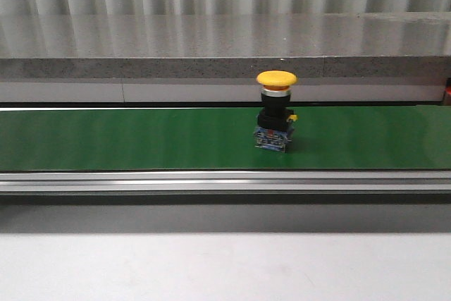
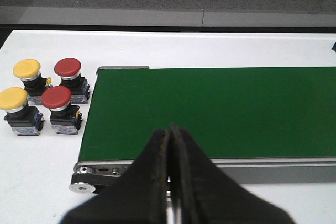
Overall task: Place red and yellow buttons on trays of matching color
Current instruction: 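Lower the red button into the red tray and open the right gripper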
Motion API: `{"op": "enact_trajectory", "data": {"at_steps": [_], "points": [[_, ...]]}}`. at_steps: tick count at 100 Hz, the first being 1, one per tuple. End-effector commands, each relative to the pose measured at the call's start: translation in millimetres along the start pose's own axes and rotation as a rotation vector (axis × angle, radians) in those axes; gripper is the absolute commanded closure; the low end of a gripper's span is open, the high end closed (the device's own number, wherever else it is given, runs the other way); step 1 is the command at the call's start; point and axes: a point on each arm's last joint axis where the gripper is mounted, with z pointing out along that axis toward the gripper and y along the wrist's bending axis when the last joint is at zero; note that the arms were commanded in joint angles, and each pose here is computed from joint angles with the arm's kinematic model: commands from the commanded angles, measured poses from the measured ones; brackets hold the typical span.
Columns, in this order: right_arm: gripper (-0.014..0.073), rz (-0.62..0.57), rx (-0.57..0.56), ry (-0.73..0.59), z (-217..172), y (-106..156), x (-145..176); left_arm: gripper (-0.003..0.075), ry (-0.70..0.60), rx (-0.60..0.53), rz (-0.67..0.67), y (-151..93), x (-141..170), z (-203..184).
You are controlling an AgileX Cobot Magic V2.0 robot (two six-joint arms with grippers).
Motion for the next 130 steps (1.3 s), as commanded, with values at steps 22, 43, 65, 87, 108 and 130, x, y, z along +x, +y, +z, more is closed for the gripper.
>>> {"op": "enact_trajectory", "data": {"at_steps": [22, 43, 65, 87, 108, 130], "points": [[0.0340, 0.008, 0.002, -0.134, -13.5, -0.6, -21.5, 0.0740, -0.092, 0.019, -0.008, -2.1, -14.4, -3.6], [0.0018, 0.007, 0.002, -0.144, -14.0, -0.4, -23.2, 0.0740, -0.092, 0.019, -0.008, -2.1, -14.4, -3.6], [-0.0021, -0.008, -0.021, -0.162, -42.1, 7.3, -41.2, 0.0740, -0.092, 0.019, -0.008, -2.1, -14.4, -3.6], [-0.0021, -0.029, -0.063, -0.269, -102.4, 26.2, -52.8, 0.0740, -0.092, 0.019, -0.008, -2.1, -14.4, -3.6], [-0.0021, -0.098, -0.132, -0.289, -157.9, 59.2, -43.8, 0.0740, -0.092, 0.019, -0.008, -2.1, -14.4, -3.6], [-0.0021, -0.173, -0.196, -0.209, -188.3, 85.1, 0.5, 0.0740, -0.092, 0.019, -0.008, -2.1, -14.4, -3.6]]}}
